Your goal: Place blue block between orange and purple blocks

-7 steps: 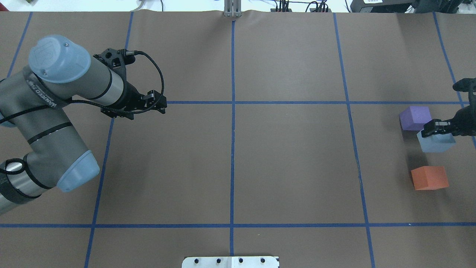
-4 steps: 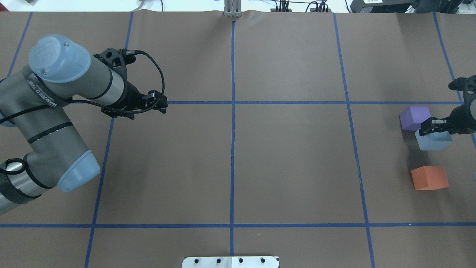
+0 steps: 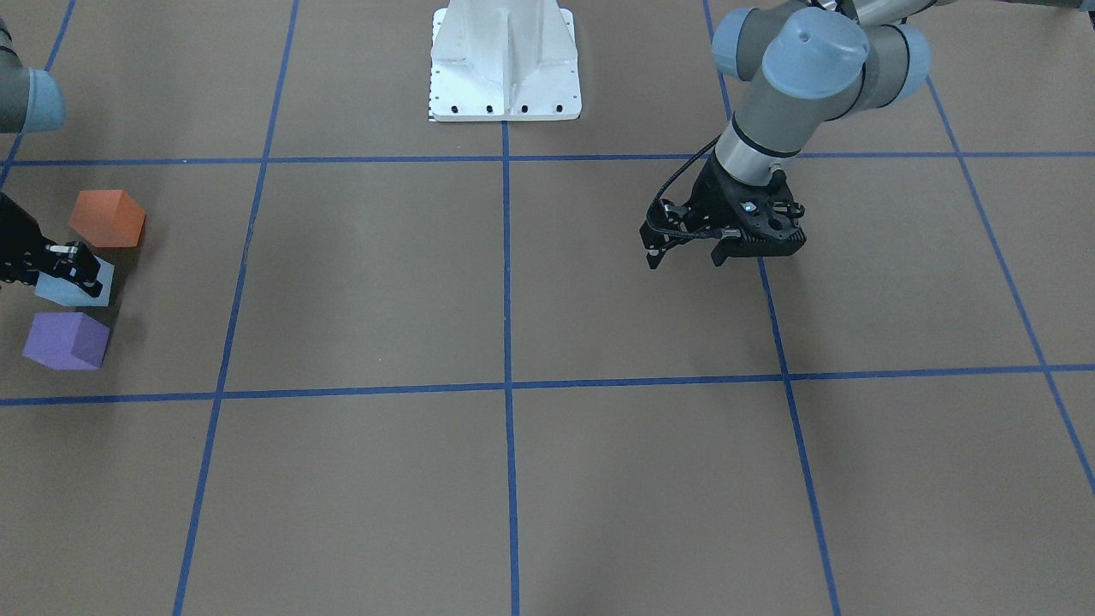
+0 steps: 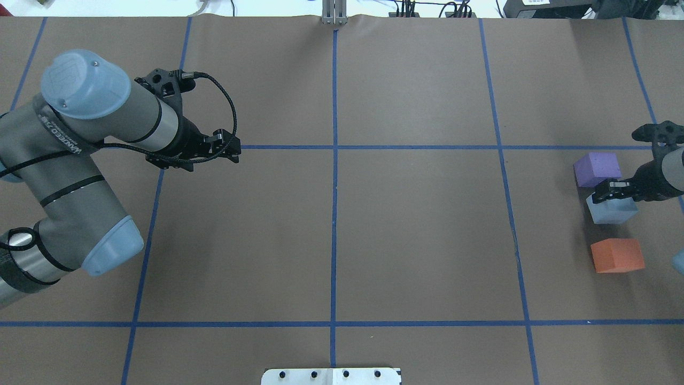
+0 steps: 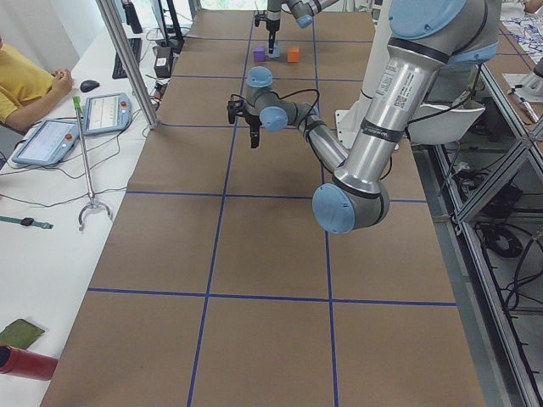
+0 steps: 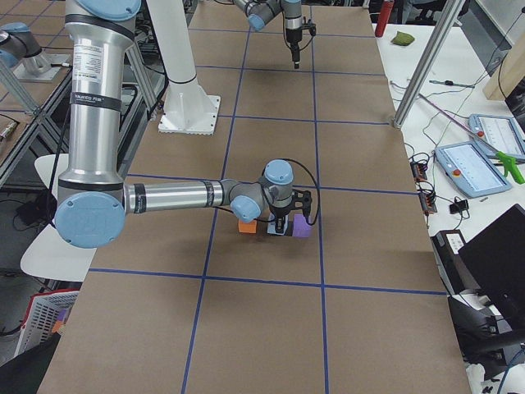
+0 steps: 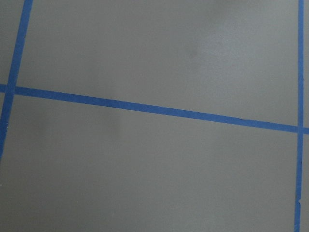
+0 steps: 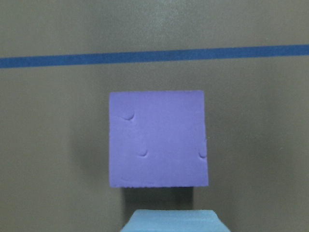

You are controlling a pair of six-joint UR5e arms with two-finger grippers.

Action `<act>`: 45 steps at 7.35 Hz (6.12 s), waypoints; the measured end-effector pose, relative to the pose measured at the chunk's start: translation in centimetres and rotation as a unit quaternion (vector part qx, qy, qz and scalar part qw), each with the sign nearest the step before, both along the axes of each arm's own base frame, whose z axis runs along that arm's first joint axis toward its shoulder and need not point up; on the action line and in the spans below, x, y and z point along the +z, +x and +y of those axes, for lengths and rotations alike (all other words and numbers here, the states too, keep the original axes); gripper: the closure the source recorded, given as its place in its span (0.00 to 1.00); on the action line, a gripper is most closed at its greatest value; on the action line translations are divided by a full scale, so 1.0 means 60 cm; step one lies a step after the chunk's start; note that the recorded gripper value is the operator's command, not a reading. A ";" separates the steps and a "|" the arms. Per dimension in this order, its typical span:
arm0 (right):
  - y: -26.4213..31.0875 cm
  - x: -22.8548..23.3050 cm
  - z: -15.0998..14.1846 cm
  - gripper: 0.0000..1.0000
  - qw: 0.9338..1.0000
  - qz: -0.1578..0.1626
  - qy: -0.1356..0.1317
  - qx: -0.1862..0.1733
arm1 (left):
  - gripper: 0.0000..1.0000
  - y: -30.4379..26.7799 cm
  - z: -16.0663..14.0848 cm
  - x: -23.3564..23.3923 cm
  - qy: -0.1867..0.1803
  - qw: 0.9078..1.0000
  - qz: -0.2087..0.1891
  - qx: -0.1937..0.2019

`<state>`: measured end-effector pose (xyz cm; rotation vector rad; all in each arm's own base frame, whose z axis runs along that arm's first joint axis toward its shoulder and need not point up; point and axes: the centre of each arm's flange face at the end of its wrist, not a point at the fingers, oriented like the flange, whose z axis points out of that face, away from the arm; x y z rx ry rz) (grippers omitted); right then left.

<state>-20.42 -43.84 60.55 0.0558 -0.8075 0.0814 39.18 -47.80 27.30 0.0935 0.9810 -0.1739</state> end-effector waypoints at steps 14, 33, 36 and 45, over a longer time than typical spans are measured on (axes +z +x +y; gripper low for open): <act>0.107 -0.031 0.017 0.00 0.998 -0.011 0.040 0.041 | 0.00 -0.037 0.023 -0.012 0.009 1.000 0.010 -0.001; 0.391 -0.069 -0.119 0.00 0.996 0.023 0.057 -0.059 | 0.00 -0.696 0.001 0.504 0.069 0.983 -0.092 0.141; 0.354 -0.074 -0.125 0.00 0.995 0.023 0.059 -0.077 | 0.00 -0.699 0.015 0.541 0.022 0.984 -0.090 0.149; 0.328 -0.072 -0.120 0.00 0.994 0.014 0.059 -0.091 | 0.00 -0.707 0.024 0.591 -0.001 0.984 -0.103 0.143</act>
